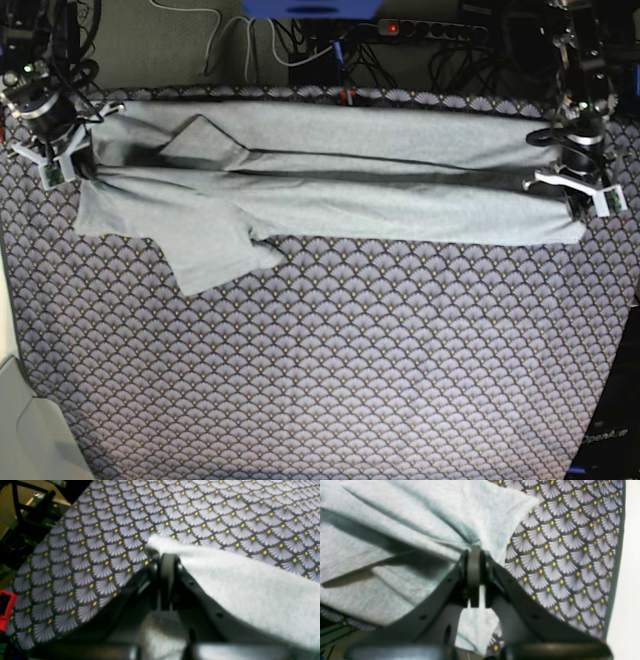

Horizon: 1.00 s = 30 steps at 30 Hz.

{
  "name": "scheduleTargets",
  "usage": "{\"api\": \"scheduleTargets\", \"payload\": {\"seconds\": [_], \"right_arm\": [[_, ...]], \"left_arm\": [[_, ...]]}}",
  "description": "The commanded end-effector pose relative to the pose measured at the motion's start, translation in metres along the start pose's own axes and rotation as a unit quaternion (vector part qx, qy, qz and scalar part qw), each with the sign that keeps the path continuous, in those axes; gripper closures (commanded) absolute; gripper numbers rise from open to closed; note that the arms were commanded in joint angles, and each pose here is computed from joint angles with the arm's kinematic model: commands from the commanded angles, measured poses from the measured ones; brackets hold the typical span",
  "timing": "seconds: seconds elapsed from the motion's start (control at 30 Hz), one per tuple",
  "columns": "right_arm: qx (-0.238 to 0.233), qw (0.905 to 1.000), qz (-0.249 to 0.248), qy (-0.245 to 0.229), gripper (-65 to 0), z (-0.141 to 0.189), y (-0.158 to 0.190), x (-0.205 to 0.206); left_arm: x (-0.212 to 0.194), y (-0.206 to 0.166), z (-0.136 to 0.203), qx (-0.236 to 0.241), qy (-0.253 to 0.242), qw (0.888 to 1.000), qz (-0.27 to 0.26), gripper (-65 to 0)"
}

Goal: Fold the T-shirt properly
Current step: 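Lift the hem with both grippers and fold it over onto the folded shoulder edge, then release the hem and move the right gripper toward the sleeve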

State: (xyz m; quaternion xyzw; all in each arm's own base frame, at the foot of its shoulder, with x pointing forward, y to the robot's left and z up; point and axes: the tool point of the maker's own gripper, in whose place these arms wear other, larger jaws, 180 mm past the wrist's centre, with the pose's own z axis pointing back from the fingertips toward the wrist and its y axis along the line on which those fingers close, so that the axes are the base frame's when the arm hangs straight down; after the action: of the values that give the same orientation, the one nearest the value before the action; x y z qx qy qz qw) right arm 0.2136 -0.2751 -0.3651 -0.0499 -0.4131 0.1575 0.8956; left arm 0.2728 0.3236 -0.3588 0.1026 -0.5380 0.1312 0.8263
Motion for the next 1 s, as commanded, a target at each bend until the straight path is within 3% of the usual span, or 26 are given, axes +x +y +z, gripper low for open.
{"api": "scheduleTargets", "payload": {"seconds": [0.0,0.53,0.6,0.77,0.87,0.97], "right_arm": [[-0.012,0.9998,0.008,-0.015,0.0,0.005,-0.011,0.009],[-0.002,0.9997,-0.007,0.021,0.0,0.003,-0.005,-0.020],[-0.001,0.9997,-0.007,0.025,-1.9,0.003,-0.005,-0.021],[-0.003,0.9971,-0.002,0.076,-18.3,0.005,-0.007,-0.036],[-0.005,0.9970,-0.002,0.077,-27.2,0.005,-0.009,-0.036],[-0.009,0.9970,-0.003,0.077,-27.9,0.006,-0.011,-0.037]], "left_arm": [[0.013,0.006,-0.001,0.004,-0.020,1.000,-0.007,-0.5],[-0.017,0.016,-0.006,0.017,0.019,1.000,-0.002,-1.8],[-0.017,0.016,-0.006,0.017,0.019,1.000,-0.002,-6.5],[-0.017,0.016,-0.006,0.018,0.019,1.000,-0.002,-30.9],[-0.017,0.016,-0.006,0.017,0.019,1.000,-0.002,-37.1],[-0.017,0.015,-0.006,0.016,0.019,1.000,-0.002,-40.2]]}}
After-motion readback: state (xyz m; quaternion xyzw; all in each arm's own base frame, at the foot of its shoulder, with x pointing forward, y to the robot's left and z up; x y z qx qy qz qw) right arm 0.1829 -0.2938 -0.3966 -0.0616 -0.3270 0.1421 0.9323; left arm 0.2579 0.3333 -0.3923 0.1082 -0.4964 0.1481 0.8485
